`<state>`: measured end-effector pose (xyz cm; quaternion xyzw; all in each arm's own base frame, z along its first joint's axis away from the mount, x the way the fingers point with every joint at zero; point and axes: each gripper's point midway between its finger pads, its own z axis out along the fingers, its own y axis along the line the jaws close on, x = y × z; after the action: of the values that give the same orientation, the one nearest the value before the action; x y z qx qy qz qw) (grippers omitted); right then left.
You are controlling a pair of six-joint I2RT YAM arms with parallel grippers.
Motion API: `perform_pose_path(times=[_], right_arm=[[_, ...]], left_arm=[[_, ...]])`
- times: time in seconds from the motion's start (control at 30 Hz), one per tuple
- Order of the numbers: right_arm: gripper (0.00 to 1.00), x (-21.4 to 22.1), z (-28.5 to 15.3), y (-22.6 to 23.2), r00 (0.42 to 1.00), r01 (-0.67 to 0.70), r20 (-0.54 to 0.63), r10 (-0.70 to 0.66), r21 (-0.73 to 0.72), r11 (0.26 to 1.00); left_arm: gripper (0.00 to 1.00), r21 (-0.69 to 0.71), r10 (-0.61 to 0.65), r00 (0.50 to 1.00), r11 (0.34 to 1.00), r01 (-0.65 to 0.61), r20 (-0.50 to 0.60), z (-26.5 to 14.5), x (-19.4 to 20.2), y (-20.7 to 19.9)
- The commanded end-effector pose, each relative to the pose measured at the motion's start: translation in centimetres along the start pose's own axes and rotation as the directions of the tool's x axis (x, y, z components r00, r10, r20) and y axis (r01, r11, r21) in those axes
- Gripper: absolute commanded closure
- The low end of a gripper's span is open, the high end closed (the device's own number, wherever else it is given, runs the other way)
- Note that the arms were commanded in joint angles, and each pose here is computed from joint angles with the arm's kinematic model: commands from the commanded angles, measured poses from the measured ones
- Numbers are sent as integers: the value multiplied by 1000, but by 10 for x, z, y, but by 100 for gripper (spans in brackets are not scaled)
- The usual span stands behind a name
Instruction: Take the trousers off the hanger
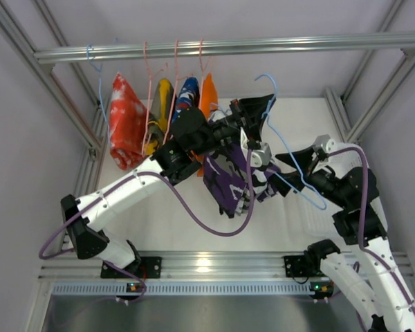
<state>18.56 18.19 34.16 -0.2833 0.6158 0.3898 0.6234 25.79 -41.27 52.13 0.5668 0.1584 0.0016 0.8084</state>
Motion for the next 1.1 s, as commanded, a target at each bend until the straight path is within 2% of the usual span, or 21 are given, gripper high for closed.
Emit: perform_pose_path(times=[0.0,0.07,0.13,0.4,0.5,0.53,0.57,0.6,0.63,0.73,0.8,0.83,1.07], right_arm=[[29,-11,-5,-22,993,94,61,-104,142,985],[32,-10,-10,-34,991,95,75,-113,214,972],[33,-10,-12,-32,987,101,99,-125,217,971],[36,-3,5,-29,987,56,140,-73,127,990],[52,-19,12,-23,979,64,190,-78,81,995],[73,-26,13,-20,975,71,205,-84,70,995],[86,-31,13,-20,973,74,215,-87,69,995],[97,-32,13,-21,972,73,217,-87,75,995],[100,-38,11,-21,970,77,226,-95,85,993],[100,-44,7,-17,974,78,208,-94,83,993],[100,-47,2,-12,974,83,205,-97,78,994],[100,-54,-1,-8,971,98,214,-112,74,992],[100,-80,-14,19,962,123,245,-123,14,992]], left_arm=[[100,-312,122,979,948,-67,160,-23,-65,116],[100,-305,95,979,952,-37,178,-28,-70,120],[100,-298,76,982,954,-21,175,-32,-70,122],[100,-291,-13,977,954,76,214,-44,-80,129],[100,-256,-60,977,960,112,204,-46,-78,123],[100,-259,-63,977,959,115,201,-52,-80,125],[100,-257,-70,979,959,119,192,-54,-78,123],[100,-248,-76,980,961,121,182,-60,-78,119],[100,-244,-85,981,962,127,176,-62,-76,116],[100,-186,-103,985,974,128,136,-73,-70,96],[100,-149,-64,985,985,88,158,-86,-80,87],[100,-83,-52,990,994,64,134,-87,-71,60],[100,63,-1,989,998,-9,146,-106,-69,4]])
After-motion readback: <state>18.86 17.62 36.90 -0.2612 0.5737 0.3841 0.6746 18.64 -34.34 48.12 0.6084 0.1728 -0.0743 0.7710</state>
